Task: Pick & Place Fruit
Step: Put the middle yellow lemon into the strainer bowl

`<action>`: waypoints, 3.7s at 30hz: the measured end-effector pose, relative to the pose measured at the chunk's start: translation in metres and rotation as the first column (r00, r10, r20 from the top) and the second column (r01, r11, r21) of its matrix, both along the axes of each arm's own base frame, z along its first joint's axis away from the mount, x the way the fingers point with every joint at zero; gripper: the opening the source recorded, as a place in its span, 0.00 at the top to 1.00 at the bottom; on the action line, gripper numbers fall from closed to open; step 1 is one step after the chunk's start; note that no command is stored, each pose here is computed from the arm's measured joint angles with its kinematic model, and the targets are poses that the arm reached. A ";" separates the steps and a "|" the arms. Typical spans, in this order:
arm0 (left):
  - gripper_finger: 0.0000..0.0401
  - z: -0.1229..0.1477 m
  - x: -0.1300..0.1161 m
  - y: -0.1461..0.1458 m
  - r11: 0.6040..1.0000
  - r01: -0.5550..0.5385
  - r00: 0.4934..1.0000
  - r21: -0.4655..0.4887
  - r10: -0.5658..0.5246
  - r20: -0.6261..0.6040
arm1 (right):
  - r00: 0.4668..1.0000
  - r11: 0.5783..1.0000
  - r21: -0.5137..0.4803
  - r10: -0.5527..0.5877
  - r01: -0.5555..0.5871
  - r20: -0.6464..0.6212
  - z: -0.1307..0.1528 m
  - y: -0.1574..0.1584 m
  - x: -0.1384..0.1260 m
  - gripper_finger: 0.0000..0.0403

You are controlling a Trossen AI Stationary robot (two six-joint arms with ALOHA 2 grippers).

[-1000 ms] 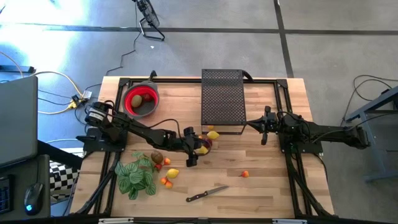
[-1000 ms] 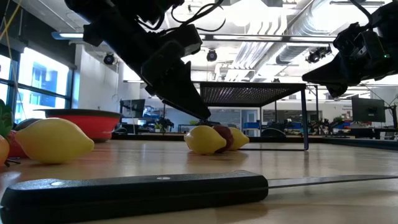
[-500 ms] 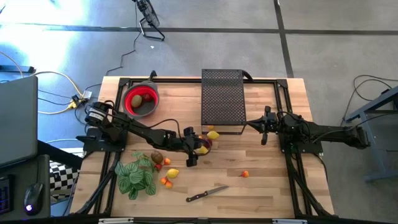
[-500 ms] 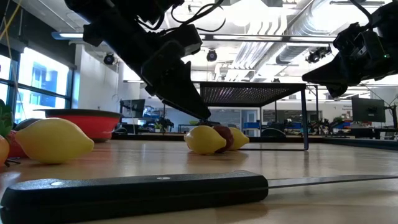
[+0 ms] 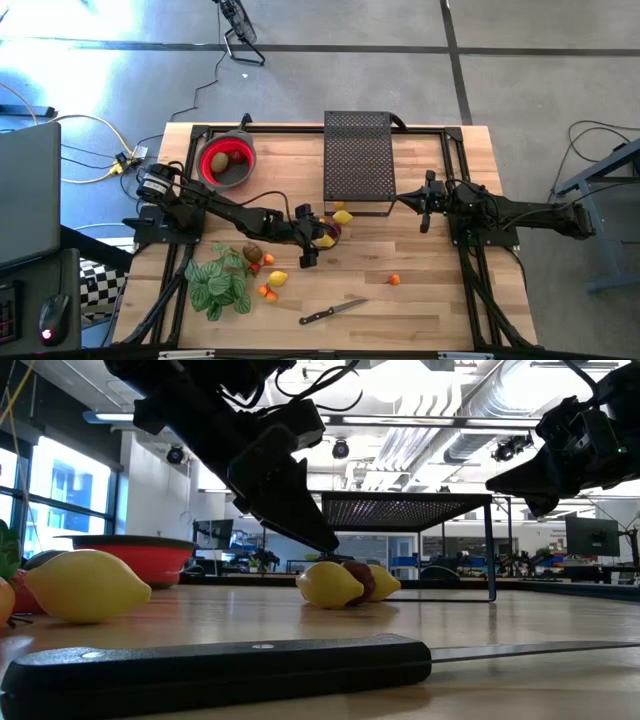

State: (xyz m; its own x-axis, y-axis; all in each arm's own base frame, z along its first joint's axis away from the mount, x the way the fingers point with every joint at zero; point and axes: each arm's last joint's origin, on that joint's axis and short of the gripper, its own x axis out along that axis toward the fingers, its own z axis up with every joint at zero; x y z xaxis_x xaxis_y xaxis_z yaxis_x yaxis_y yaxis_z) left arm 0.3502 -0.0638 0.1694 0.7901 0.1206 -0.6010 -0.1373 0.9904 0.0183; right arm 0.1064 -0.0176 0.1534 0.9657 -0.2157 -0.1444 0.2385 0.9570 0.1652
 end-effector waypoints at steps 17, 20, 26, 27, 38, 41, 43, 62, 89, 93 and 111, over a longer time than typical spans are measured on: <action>0.26 0.000 0.000 0.000 1.000 -0.016 1.000 -0.021 0.016 0.002 | 1.000 1.000 0.000 0.000 0.000 0.000 0.000 0.000 0.000 1.00; 0.26 0.000 0.000 0.000 1.000 -0.016 1.000 -0.021 0.016 0.002 | 1.000 1.000 0.000 0.000 0.000 0.000 0.000 0.000 0.000 1.00; 0.26 -0.008 0.002 0.000 1.000 -0.021 1.000 -0.021 0.020 -0.018 | 1.000 1.000 0.000 0.000 0.000 0.000 0.000 0.000 0.000 1.00; 0.26 -0.013 0.003 -0.001 0.999 -0.027 0.999 -0.025 0.027 -0.031 | 1.000 1.000 0.000 0.000 0.000 0.000 0.000 0.000 0.000 1.00; 0.26 -0.038 0.010 -0.002 0.998 -0.044 0.998 -0.047 0.042 -0.050 | 1.000 1.000 0.000 0.000 0.000 0.000 0.000 0.000 0.000 1.00; 0.26 -0.039 0.010 -0.002 0.998 -0.045 0.997 -0.046 0.042 -0.060 | 1.000 1.000 0.000 0.000 0.000 0.000 0.000 0.000 0.000 1.00; 0.26 -0.039 0.010 -0.002 0.998 -0.045 0.998 -0.047 0.042 -0.056 | 1.000 1.000 0.000 0.000 0.000 0.000 0.000 0.000 0.000 1.00; 0.29 -0.039 0.010 -0.003 0.996 -0.054 0.997 -0.073 0.050 -0.057 | 1.000 1.000 0.000 0.000 0.000 -0.001 0.000 0.000 0.000 1.00; 0.49 -0.001 0.037 -0.014 0.970 0.117 0.993 -0.213 -0.108 0.052 | 1.000 1.000 0.000 0.000 0.000 -0.001 0.000 0.000 0.000 1.00; 0.50 0.007 0.041 -0.015 0.971 0.123 0.992 -0.206 -0.114 0.059 | 1.000 1.000 0.000 0.000 0.000 0.000 0.000 0.000 0.000 1.00; 0.49 0.046 0.060 -0.019 0.968 0.139 0.984 -0.208 -0.111 0.140 | 1.000 1.000 0.000 0.000 0.000 -0.001 0.000 0.000 0.000 1.00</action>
